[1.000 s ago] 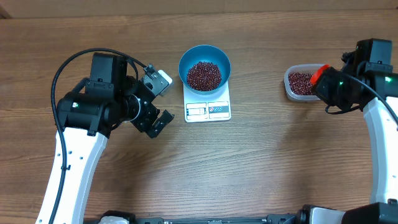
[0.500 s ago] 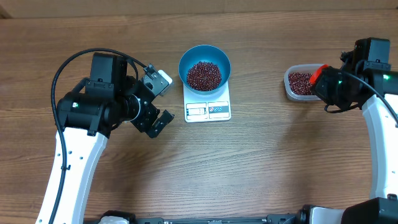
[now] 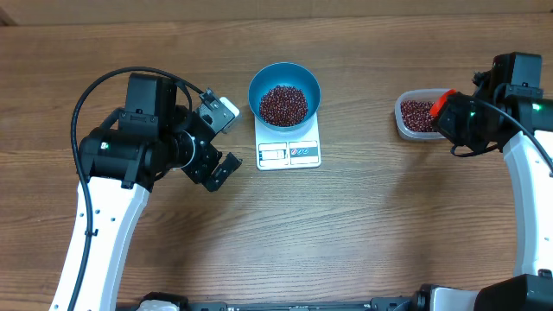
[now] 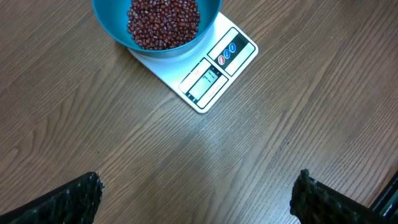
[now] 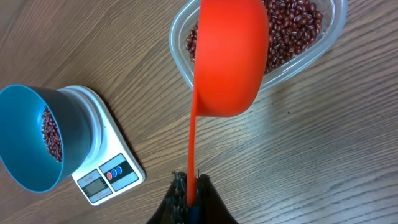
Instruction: Scoop item into bowl and weigh 150g on scale
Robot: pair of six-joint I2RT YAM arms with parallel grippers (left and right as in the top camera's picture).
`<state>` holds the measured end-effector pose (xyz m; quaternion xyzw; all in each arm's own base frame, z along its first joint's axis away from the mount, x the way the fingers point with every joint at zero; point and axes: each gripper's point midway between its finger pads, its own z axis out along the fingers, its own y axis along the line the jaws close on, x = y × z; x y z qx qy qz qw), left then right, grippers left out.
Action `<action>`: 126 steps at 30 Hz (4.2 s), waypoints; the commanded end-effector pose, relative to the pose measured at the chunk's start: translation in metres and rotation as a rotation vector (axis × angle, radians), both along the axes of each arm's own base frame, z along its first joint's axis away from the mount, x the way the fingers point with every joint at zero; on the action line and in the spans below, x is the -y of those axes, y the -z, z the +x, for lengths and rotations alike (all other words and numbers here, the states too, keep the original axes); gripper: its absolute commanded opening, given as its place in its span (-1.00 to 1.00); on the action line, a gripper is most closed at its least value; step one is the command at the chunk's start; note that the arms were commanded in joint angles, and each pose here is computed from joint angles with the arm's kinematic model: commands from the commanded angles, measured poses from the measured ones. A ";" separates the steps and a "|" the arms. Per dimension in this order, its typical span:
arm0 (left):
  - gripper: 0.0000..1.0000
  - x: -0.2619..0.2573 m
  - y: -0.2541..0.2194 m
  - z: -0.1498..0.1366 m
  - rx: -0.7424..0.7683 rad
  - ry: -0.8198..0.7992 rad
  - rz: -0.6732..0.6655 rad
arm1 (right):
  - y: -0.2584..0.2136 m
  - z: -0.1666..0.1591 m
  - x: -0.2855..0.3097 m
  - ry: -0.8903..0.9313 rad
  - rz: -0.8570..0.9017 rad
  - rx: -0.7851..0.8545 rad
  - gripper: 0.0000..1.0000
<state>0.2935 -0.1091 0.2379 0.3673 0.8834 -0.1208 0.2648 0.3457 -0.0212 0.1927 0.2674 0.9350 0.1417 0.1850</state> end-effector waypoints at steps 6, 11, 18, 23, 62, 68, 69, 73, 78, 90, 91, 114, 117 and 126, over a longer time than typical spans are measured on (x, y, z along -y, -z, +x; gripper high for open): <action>0.99 0.002 -0.004 0.003 0.015 0.022 -0.008 | 0.003 -0.007 0.000 -0.171 -0.079 0.001 -0.93; 0.99 0.004 -0.004 0.002 0.014 0.031 -0.008 | 0.007 -0.012 0.010 -0.187 -0.150 -0.024 -0.92; 0.99 0.003 -0.004 0.002 0.014 0.026 -0.008 | 0.003 -0.002 0.013 -0.255 -0.199 0.028 -0.92; 0.99 0.004 -0.004 0.002 0.013 0.029 -0.008 | -0.002 0.009 0.015 -0.318 -0.247 0.085 -0.92; 0.99 0.003 -0.004 0.002 0.013 0.027 -0.005 | 0.058 0.033 0.052 -0.351 -0.324 -0.283 -0.93; 0.99 0.003 -0.004 0.002 0.013 0.026 -0.005 | 0.069 0.035 0.055 -0.380 -0.337 -0.307 -0.93; 0.99 0.003 -0.004 0.002 0.013 0.026 -0.005 | 0.074 0.035 0.055 -0.383 -0.333 -0.318 -0.93; 0.99 0.003 -0.004 0.002 0.013 0.026 -0.005 | 0.088 0.033 0.062 -0.383 -0.353 -0.371 -0.93; 0.99 0.003 -0.004 0.002 0.013 0.026 -0.005 | 0.099 0.032 0.064 -0.383 -0.358 -0.407 -0.93; 0.99 0.003 -0.004 0.002 0.013 0.026 -0.005 | 0.110 0.025 0.036 -0.482 -0.202 -0.407 -0.93; 0.99 0.003 -0.004 0.002 0.013 0.026 -0.005 | 0.109 0.025 0.034 -0.486 -0.192 -0.402 -0.93; 0.99 0.003 -0.004 0.002 0.013 0.027 -0.005 | 0.124 0.036 -0.011 -0.548 0.091 -0.312 -0.93; 0.99 0.003 -0.004 0.002 0.013 0.027 -0.005 | 0.121 0.037 -0.009 -0.530 0.130 -0.295 -0.93; 1.00 0.003 -0.004 0.002 0.013 0.026 -0.005 | 0.103 0.041 0.014 -0.469 0.316 -0.153 -0.93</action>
